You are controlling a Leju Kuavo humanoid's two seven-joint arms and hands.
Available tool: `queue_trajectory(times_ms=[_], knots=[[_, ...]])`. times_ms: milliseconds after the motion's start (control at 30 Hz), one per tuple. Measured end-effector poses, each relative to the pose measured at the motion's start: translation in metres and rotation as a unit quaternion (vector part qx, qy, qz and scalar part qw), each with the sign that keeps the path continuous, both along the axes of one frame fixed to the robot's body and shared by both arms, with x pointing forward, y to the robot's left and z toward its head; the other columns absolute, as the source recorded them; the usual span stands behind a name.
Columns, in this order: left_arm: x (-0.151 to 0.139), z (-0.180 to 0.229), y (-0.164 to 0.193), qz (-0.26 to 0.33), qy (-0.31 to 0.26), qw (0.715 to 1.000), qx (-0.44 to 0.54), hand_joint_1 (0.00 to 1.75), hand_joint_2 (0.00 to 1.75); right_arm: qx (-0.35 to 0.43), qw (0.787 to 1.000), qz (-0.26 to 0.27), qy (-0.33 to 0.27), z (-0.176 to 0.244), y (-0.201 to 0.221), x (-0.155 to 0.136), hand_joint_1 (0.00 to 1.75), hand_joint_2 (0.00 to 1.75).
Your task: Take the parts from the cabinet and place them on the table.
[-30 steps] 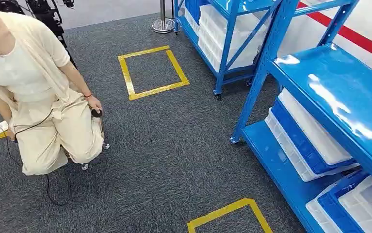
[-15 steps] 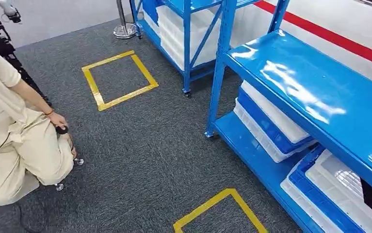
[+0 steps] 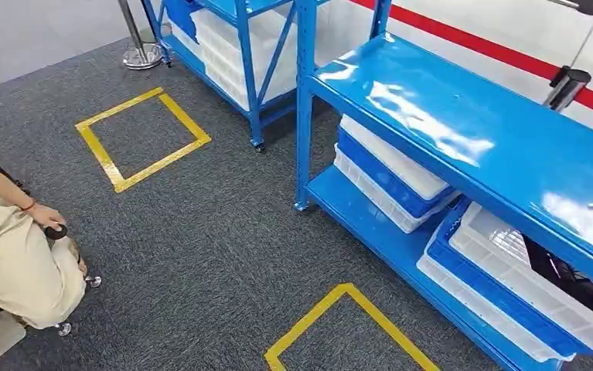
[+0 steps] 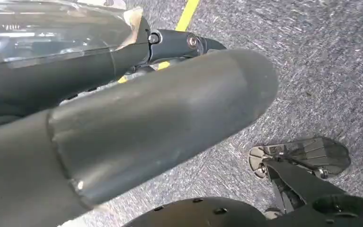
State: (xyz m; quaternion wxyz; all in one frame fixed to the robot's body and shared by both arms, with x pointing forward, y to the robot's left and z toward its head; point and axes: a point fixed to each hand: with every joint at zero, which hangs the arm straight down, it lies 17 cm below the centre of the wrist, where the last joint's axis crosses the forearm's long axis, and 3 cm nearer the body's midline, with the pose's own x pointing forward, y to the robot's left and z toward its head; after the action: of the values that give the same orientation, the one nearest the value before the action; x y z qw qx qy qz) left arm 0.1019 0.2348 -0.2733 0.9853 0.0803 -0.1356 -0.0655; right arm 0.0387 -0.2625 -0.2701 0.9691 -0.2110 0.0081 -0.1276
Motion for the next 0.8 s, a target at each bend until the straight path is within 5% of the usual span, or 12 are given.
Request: queue_trajectory(times_ms=[800], knots=[[0.0022, 0.0005, 0.0020, -0.001, -0.006, 1.000, 0.004, 0.00, 0.00, 0.003, 1.000, -0.004, -0.007, 0.0003, 0.0045, 0.0025, 0.00, 0.00]])
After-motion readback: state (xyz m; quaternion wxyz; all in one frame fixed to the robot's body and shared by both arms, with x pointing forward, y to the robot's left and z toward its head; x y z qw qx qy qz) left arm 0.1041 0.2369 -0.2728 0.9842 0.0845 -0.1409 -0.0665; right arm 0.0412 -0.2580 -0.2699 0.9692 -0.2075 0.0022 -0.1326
